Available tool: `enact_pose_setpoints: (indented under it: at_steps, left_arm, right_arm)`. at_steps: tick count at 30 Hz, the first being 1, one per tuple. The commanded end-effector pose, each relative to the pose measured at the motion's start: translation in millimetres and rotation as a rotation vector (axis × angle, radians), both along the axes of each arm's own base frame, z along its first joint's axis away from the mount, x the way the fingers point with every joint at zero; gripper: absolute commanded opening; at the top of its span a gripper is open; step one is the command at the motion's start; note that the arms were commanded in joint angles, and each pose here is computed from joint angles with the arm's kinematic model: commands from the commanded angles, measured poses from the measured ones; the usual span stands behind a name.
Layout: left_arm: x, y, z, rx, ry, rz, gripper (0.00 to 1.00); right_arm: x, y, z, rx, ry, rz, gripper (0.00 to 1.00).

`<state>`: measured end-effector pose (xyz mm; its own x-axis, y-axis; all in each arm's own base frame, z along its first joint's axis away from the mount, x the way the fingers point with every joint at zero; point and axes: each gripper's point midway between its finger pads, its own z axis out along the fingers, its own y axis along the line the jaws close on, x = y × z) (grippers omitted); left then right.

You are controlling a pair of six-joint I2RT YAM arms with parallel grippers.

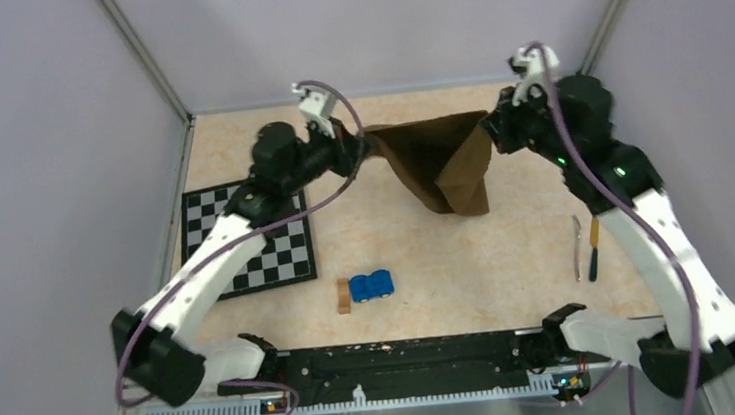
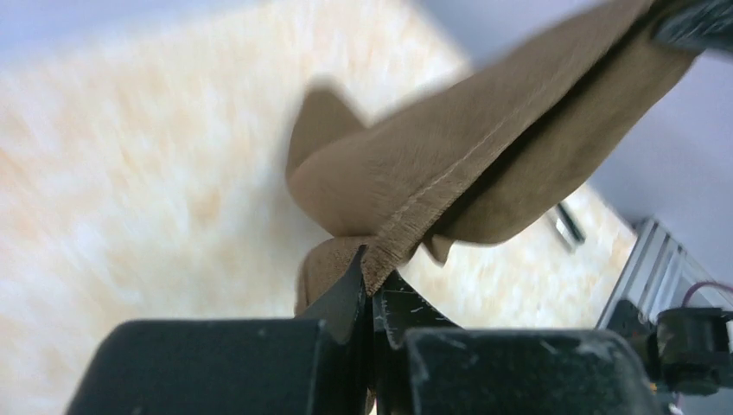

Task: Fold the napkin into a case and place the utensils inside
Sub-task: Pick up the crumpled napkin from the center of the board, then flatten out the crumpled napkin at the center of the board.

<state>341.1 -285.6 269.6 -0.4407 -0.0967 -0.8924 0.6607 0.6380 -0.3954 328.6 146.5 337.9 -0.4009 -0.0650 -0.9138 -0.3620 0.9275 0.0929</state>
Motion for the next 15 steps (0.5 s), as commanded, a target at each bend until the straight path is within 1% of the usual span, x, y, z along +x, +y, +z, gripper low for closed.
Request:
enact_pose_setpoints:
  at_steps: [1, 3, 4, 6, 7, 8, 9, 11, 12, 13, 14, 15]
  left_arm:
    - [-50.4, 41.4, 136.2, -0.005, -0.351, 0.047, 0.01]
    - [-69.3, 55.0, 171.8, -0.046, -0.444, 0.062, 0.05]
    - [-75.1, 59.6, 185.4, -0.063, -0.485, 0.07, 0.05]
    - [-79.1, 62.6, 201.9, -0.067, -0.537, 0.069, 0.05]
    - [-74.2, 63.9, 205.3, -0.06, -0.54, 0.089, 0.02]
    - [-64.8, 66.8, 206.9, -0.047, -0.536, 0.131, 0.0]
    - [-50.6, 71.0, 205.4, -0.028, -0.518, 0.192, 0.0]
    - [-12.5, 88.3, 196.9, 0.029, -0.455, 0.384, 0.0]
    - [8.9, 97.1, 189.0, 0.074, -0.412, 0.481, 0.0]
    - [27.6, 102.8, 183.5, 0.113, -0.383, 0.547, 0.0]
    - [53.8, 99.5, 167.2, 0.167, -0.351, 0.578, 0.0]
    - [73.6, 96.1, 158.1, 0.191, -0.338, 0.585, 0.0]
  right_arm:
    - [-96.5, -1.5, 134.6, 0.137, -0.452, 0.244, 0.0]
    - [-126.2, -6.4, 161.4, 0.199, -0.61, 0.281, 0.0]
    - [-135.8, -10.2, 171.9, 0.236, -0.675, 0.276, 0.0]
    - [-139.2, -20.8, 182.5, 0.285, -0.753, 0.218, 0.0]
    - [-131.6, -28.4, 183.8, 0.298, -0.76, 0.156, 0.0]
    - [-119.5, -36.5, 183.4, 0.301, -0.75, 0.081, 0.0]
    - [-100.9, -49.7, 178.8, 0.294, -0.717, -0.035, 0.0]
    - [-58.2, -74.6, 158.5, 0.225, -0.613, -0.265, 0.0]
    - [-39.7, -84.3, 149.3, 0.172, -0.582, -0.353, 0.0]
    - [-23.1, -92.9, 139.3, 0.112, -0.558, -0.427, 0.0]
    - [-5.7, -94.5, 127.7, 0.06, -0.529, -0.456, 0.0]
    - [12.0, -98.7, 115.8, -0.004, -0.511, -0.475, 0.0]
